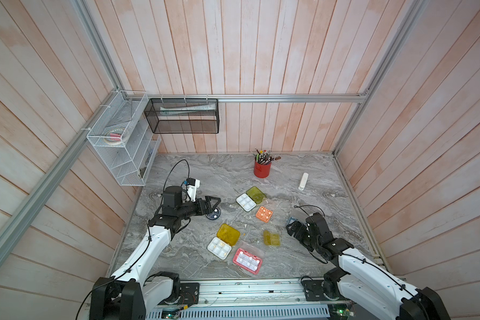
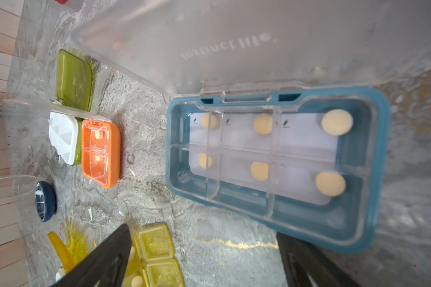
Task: Close pillboxes
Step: Adjust the pillbox at the center of the board, then move the pillbox to the center of the board.
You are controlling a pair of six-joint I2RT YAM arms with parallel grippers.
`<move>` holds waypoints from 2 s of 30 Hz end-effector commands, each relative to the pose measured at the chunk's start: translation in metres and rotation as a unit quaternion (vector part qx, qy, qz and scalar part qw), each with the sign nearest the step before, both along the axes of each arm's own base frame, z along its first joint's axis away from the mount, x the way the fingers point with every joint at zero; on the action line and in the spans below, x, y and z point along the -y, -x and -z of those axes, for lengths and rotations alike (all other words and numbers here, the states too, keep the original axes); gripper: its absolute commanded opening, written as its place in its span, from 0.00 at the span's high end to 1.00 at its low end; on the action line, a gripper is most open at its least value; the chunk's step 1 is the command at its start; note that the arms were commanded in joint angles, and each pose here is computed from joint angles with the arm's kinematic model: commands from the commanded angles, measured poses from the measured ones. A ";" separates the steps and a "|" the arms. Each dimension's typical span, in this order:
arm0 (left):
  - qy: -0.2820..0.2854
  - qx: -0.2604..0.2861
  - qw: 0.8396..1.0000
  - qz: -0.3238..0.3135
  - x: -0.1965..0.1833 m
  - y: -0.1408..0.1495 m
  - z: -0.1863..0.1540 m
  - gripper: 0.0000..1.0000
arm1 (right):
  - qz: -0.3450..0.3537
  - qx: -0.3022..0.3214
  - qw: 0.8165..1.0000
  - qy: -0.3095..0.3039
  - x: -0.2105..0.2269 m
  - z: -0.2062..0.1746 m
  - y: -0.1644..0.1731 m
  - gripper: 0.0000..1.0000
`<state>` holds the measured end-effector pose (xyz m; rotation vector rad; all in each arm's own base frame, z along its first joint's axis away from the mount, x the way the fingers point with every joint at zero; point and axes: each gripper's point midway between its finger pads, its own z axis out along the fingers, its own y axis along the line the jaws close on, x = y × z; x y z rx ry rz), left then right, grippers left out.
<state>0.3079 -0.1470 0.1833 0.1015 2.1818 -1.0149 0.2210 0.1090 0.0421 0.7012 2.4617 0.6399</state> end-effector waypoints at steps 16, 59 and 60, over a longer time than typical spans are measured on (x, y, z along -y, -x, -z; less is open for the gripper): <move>-0.026 -0.019 0.988 0.148 0.098 0.039 -0.006 0.05 | -0.119 0.048 0.992 -0.014 -0.055 -0.047 -0.003 0.06; -0.036 -0.046 0.944 0.326 0.339 0.105 0.034 0.00 | 0.041 0.101 0.994 -0.011 0.086 -0.079 -0.058 0.04; -0.036 -0.046 0.943 0.327 0.339 0.105 0.035 0.00 | 0.039 0.102 0.994 -0.009 0.086 -0.081 -0.060 0.04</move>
